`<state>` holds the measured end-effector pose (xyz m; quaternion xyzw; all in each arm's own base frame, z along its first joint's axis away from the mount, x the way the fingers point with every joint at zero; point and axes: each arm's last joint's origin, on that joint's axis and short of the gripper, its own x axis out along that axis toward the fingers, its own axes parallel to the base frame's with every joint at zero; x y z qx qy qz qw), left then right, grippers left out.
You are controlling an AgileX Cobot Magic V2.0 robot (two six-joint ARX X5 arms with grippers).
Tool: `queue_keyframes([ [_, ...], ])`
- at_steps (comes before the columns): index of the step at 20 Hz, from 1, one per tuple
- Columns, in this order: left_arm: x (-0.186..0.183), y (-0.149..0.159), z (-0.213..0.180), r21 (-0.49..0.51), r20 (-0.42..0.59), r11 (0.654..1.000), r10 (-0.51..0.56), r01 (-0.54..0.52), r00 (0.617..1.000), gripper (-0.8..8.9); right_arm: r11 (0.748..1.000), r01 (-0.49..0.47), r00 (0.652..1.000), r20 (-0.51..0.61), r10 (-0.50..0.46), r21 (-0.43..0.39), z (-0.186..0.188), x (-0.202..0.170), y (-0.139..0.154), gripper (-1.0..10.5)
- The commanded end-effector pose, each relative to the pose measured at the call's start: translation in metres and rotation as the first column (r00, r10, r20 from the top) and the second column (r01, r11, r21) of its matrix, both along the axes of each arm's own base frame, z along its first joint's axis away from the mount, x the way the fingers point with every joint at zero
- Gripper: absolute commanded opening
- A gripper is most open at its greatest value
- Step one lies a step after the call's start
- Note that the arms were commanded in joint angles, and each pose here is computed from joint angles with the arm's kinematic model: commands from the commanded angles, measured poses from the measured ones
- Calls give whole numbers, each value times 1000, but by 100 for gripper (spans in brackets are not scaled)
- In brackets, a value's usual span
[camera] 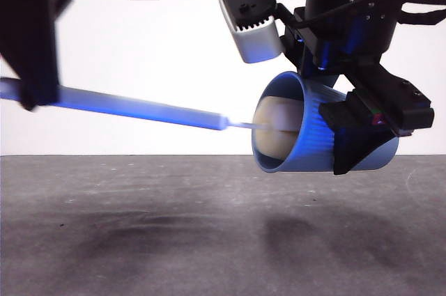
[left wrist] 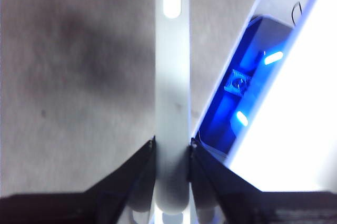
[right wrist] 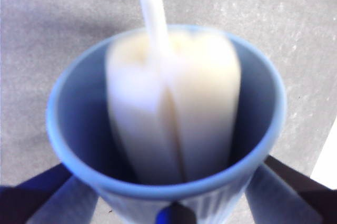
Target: Pick up the cup brush,pick up the cup,insert the brush into the cup,clean the cup,put the cup brush back,put the cup back to the fixed position on the table
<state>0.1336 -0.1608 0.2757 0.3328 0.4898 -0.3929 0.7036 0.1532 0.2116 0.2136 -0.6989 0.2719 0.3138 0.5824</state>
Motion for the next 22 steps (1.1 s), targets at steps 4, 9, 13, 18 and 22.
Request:
queue_keyframes([
  [4, -12, 14, 7, 31, -23, 999, 15, -14, 1000, -8, 1000, 3, 1000, 2, -3, -5, -1, 0, 1, -17],
  [9, -8, 9, 8, -21, 14, 1000, 13, -12, 1000, -8, 1000, 3, 1000, 5, -3, 1, -1, 0, 1, -17],
  [13, 4, -10, 4, -145, 12, 989, -20, 22, 1000, -8, 1000, 2, 1000, 8, -2, 6, -1, 1, 2, -17],
  [18, 18, -31, -10, -183, 15, 983, -29, 31, 999, -8, 1000, 5, 1000, 8, -5, 11, 0, 1, 2, -17],
  [22, 17, -28, -8, -176, 17, 984, -14, 17, 1000, -8, 1000, 8, 1000, 6, -8, 9, -1, 0, 2, -17],
])
